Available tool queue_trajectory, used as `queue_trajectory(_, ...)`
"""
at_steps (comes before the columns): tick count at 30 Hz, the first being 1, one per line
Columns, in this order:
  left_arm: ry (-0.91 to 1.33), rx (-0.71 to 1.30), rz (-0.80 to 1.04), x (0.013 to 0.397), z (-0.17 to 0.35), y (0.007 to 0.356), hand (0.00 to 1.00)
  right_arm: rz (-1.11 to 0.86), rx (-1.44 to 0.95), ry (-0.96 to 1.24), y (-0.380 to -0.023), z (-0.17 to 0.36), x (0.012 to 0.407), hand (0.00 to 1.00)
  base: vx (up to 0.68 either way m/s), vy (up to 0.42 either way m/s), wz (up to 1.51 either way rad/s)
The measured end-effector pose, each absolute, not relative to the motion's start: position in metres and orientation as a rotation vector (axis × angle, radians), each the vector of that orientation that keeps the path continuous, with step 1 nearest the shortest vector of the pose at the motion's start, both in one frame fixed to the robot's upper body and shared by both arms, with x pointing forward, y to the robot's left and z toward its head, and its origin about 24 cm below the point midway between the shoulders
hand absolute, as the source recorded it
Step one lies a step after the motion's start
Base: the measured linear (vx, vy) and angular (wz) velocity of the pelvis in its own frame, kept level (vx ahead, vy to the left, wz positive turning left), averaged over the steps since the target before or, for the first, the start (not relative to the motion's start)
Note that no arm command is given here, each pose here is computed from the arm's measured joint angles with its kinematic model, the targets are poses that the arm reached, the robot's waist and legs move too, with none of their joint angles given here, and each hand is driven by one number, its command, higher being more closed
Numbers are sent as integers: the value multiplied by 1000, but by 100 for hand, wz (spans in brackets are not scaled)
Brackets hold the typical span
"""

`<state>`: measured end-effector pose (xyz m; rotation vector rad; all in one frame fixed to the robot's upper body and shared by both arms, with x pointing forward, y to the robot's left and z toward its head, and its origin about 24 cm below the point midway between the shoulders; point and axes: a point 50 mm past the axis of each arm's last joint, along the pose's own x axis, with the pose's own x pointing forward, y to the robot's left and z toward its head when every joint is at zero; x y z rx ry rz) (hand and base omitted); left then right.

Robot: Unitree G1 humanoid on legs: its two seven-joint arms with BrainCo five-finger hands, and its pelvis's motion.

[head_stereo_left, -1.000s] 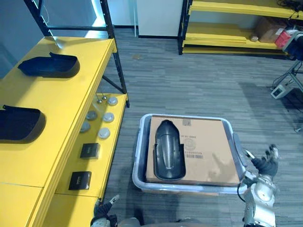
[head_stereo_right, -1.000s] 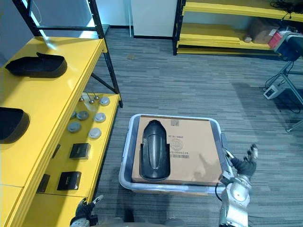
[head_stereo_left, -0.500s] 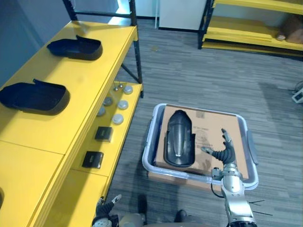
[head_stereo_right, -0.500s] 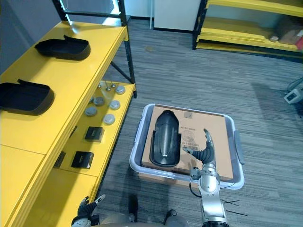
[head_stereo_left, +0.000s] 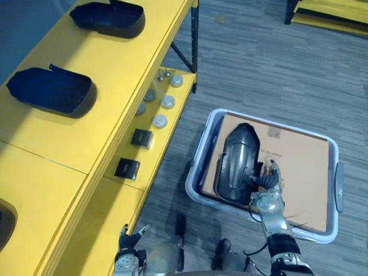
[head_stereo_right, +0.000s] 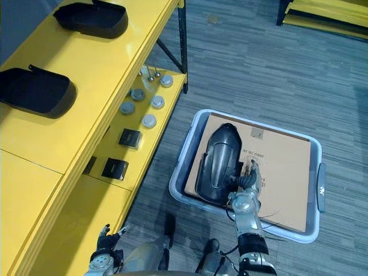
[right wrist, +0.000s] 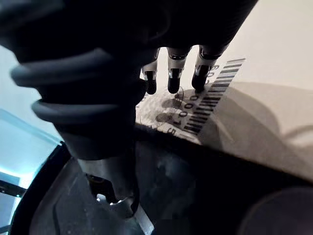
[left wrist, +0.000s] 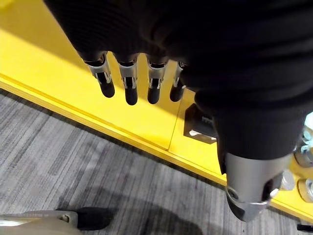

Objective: Walk over and take plastic housings, then place them on the shelf

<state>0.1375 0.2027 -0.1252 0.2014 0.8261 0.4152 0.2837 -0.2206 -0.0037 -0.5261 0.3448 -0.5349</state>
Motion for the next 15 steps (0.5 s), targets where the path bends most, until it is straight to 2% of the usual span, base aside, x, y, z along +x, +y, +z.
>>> queue_trajectory(9,819,206,412,140,-124,203,0,-443,-526,376,-216,-8,292,100,-2,4,2)
queue_trajectory(15,818,188,417,140,-124,203,0,-449,-476,356,-214,-4,292,100,1,0,1)
